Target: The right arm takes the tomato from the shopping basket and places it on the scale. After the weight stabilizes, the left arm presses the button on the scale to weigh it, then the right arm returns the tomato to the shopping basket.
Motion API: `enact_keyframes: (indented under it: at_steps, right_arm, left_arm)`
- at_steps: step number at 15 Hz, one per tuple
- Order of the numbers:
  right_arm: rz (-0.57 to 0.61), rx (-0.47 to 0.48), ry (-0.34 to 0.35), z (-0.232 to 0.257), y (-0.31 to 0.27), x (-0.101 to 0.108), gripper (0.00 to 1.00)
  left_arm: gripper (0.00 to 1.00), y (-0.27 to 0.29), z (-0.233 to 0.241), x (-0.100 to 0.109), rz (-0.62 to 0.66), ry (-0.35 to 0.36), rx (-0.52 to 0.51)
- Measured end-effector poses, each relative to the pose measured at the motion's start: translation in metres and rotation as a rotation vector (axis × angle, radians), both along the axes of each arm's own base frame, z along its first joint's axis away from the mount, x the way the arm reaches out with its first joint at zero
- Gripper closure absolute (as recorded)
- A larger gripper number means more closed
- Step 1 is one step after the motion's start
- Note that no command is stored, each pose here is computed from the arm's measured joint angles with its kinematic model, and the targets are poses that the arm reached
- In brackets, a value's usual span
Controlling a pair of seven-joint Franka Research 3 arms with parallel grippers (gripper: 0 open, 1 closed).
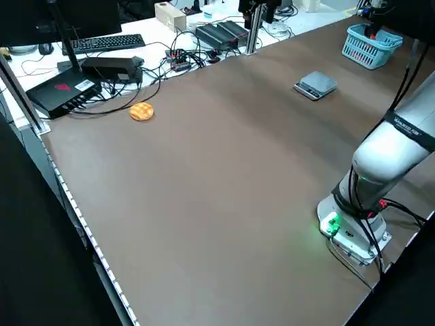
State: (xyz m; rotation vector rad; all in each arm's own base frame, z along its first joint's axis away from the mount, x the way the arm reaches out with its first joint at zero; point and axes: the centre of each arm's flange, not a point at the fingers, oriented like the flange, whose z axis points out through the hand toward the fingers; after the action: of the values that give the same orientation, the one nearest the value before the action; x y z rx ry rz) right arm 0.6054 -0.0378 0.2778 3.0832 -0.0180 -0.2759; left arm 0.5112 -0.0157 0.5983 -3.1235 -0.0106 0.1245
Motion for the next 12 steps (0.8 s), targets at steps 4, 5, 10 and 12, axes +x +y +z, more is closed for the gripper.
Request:
enact_keyframes:
  at_steps: [4, 5, 10, 12]
  right_arm:
    - [0.002, 0.0, 0.0, 0.0, 0.001, 0.0, 0.25]
    - [0.002, 0.0, 0.003, 0.0, 0.001, 0.0, 0.17]
    - [0.002, 0.003, 0.009, 0.005, 0.002, 0.001, 0.03]
    - [0.002, 0.008, 0.004, 0.019, 0.003, 0.004, 0.01]
  left_arm:
    - [0.0, 0.0, 0.0, 0.0, 0.008, 0.004, 0.001]
    - [0.0, 0.0, 0.0, 0.0, 0.009, 0.004, 0.001]
    - [0.0, 0.001, 0.008, 0.0, 0.013, -0.013, 0.0]
    - [0.0, 0.001, 0.009, 0.0, 0.014, -0.015, 0.0]
